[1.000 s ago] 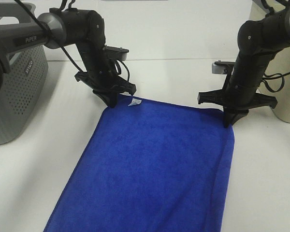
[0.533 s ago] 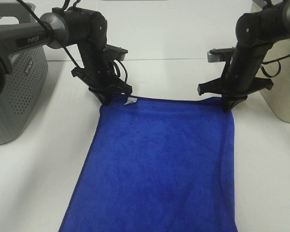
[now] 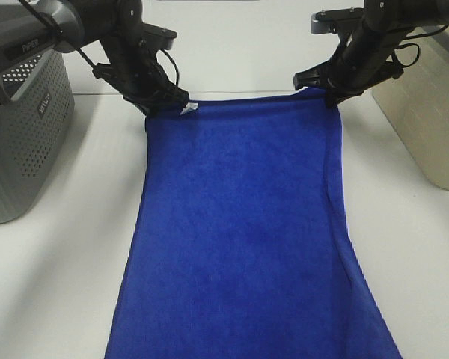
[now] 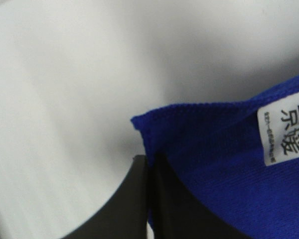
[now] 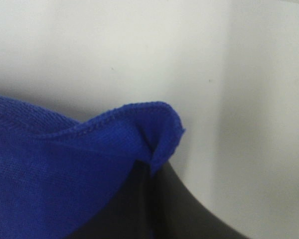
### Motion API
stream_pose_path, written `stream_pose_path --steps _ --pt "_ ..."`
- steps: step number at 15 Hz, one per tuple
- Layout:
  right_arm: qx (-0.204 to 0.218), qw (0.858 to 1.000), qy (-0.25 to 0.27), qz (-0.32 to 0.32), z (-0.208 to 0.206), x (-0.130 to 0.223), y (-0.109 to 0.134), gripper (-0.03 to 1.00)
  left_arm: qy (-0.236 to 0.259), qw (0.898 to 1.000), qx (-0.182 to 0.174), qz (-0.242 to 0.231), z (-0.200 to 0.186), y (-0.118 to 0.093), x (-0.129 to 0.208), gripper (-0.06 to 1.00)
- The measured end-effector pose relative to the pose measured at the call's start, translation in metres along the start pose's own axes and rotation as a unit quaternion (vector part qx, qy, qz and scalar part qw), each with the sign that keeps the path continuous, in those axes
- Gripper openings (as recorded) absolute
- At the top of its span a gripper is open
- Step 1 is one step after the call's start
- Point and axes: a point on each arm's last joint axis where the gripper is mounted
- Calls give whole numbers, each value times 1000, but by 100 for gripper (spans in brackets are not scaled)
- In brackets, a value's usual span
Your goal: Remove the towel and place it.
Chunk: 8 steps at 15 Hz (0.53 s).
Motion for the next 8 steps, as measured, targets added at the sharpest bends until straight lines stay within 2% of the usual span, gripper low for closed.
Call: stream_pose_path --steps 3,8 --pt "-1 1000 -22 -15 19 -15 2 2 -55 998 -8 1 -1 9 -10 0" --pt "-2 998 -55 -32 46 -33 4 2 -116 993 -14 10 14 9 -16 0"
Point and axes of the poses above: a point on each arm's last joint axis where the gripper is mounted, z pointing out along that axis toward the gripper, y along the wrist's bending axis when the last joint is at zero, x = y × z, and after that the axes turned 2 degrees about z, right-handed
